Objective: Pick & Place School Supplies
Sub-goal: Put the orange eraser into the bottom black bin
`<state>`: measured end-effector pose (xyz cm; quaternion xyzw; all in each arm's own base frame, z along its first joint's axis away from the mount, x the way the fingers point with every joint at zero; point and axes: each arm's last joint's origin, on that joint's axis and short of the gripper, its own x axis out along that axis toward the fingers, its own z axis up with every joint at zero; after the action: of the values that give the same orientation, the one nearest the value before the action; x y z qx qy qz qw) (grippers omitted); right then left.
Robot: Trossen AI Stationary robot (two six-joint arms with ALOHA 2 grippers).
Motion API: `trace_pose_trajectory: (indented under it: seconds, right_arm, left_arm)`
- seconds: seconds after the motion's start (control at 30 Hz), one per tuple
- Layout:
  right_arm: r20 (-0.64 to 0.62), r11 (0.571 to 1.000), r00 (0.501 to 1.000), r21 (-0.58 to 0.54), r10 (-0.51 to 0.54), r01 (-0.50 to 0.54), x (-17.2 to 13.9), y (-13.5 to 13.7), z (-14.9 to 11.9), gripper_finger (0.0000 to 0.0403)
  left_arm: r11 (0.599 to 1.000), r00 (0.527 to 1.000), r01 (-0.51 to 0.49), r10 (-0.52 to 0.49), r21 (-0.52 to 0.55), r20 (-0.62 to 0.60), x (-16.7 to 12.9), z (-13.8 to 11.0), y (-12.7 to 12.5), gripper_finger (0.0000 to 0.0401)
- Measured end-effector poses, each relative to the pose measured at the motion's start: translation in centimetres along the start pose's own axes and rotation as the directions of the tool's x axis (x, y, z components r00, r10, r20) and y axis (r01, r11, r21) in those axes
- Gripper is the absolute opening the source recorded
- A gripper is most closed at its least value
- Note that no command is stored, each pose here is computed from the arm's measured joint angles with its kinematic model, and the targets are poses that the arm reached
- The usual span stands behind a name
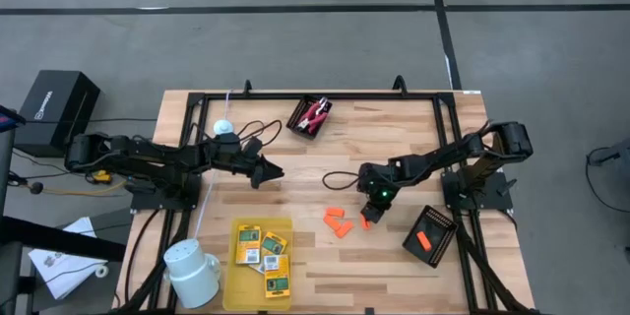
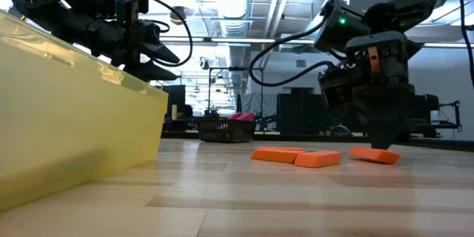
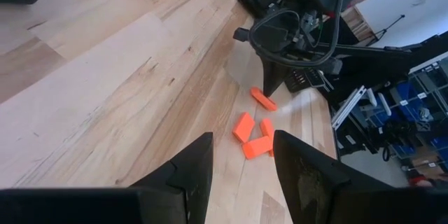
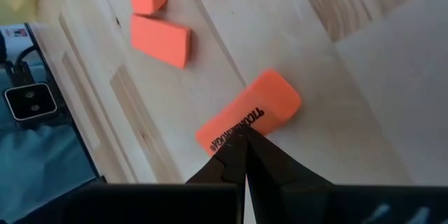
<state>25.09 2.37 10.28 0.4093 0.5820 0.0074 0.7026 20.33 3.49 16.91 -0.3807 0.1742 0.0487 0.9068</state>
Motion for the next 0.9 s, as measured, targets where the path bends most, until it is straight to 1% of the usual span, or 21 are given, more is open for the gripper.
trace_pose_trajectory:
  seconds: [0.33, 0.43, 0.5, 0.63, 0.9]
  right_arm:
    - [0.001, 1.0, 1.0, -0.009, 0.003, -0.003, -0.1, -0.3, 0.1, 0.0]
    - [-0.009, 1.0, 1.0, -0.002, 0.004, -0.004, -0.1, -0.7, 0.1, 0.0]
    - [-0.02, 1.0, 1.0, 0.022, -0.009, 0.009, 0.0, -1.5, -0.3, 0.0]
    - [-0.018, 0.999, 1.0, 0.034, 0.011, -0.01, 0.1, -2.0, -0.6, 0.0]
    - [-0.012, 1.0, 1.0, 0.022, 0.014, -0.014, 0.0, -2.3, -0.5, 0.0]
  left_arm:
    - [1.0, 1.0, -0.001, 0.001, 0.002, -0.002, 0.0, 0.0, 0.0, 0.0145]
    - [1.0, 1.0, -0.002, 0.002, 0.002, -0.002, 0.0, 0.0, 0.0, 0.0145]
    - [1.0, 1.0, -0.002, 0.002, 0.002, -0.002, 0.0, 0.0, 0.0, 0.0145]
    - [1.0, 1.0, -0.002, 0.002, 0.001, -0.003, 0.0, 0.0, 0.0, 0.0145]
    - [1.0, 1.0, -0.003, 0.003, 0.001, -0.003, 0.0, 0.0, 0.0, 0.0145]
